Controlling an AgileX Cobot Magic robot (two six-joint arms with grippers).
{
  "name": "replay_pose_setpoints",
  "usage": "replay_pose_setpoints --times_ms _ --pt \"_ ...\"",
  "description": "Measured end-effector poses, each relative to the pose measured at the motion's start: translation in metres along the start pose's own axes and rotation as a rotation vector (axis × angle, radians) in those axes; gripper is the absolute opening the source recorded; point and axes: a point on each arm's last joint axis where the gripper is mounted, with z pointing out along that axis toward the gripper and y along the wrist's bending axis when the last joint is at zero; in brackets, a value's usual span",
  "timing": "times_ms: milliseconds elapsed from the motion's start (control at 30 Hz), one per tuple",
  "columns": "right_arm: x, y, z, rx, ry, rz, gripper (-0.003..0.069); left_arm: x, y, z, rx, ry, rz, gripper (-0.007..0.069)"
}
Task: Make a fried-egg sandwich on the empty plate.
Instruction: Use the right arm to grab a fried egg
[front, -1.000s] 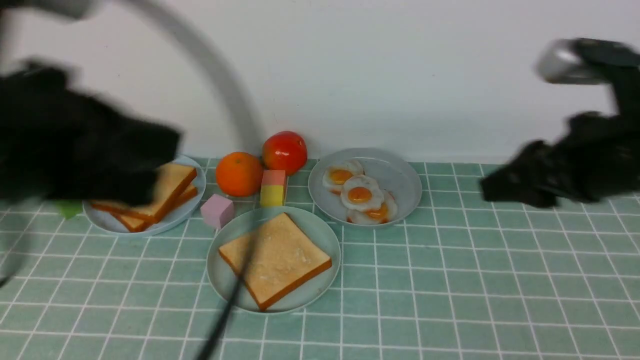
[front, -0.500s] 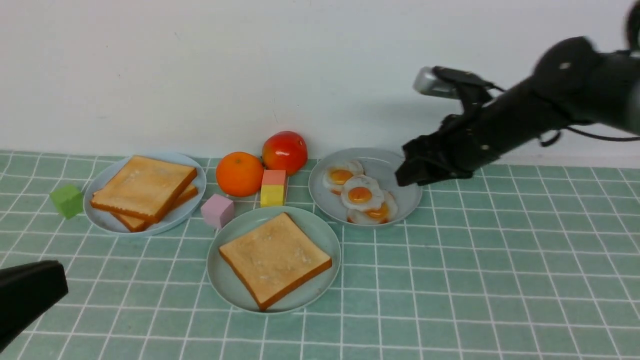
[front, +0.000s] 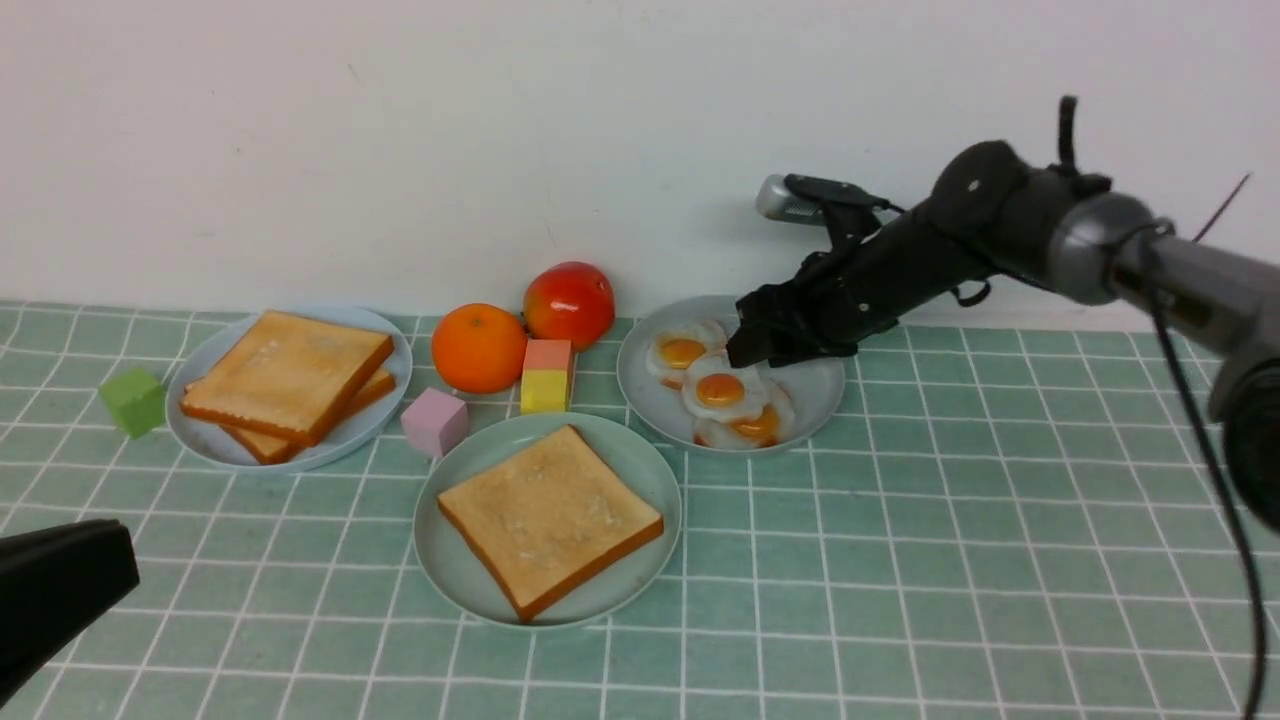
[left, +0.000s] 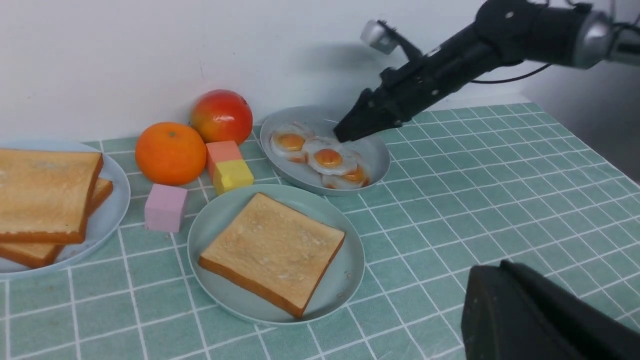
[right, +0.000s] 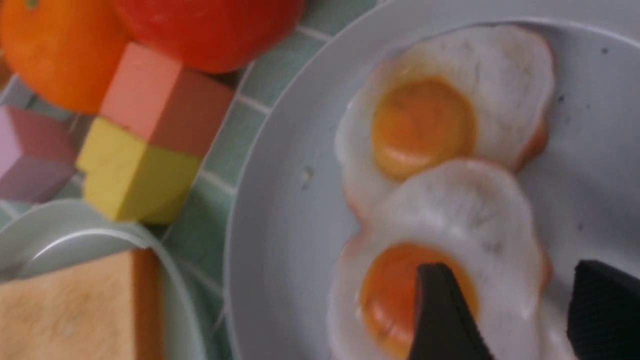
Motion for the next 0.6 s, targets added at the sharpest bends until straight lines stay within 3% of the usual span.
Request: replay_pose_setpoints --times_ms 600 --pt "0.002 -0.01 0.022 -0.02 -0.016 0.041 0.0342 0.0 -0.002 0.0 0.019 0.004 -0.036 -0.0013"
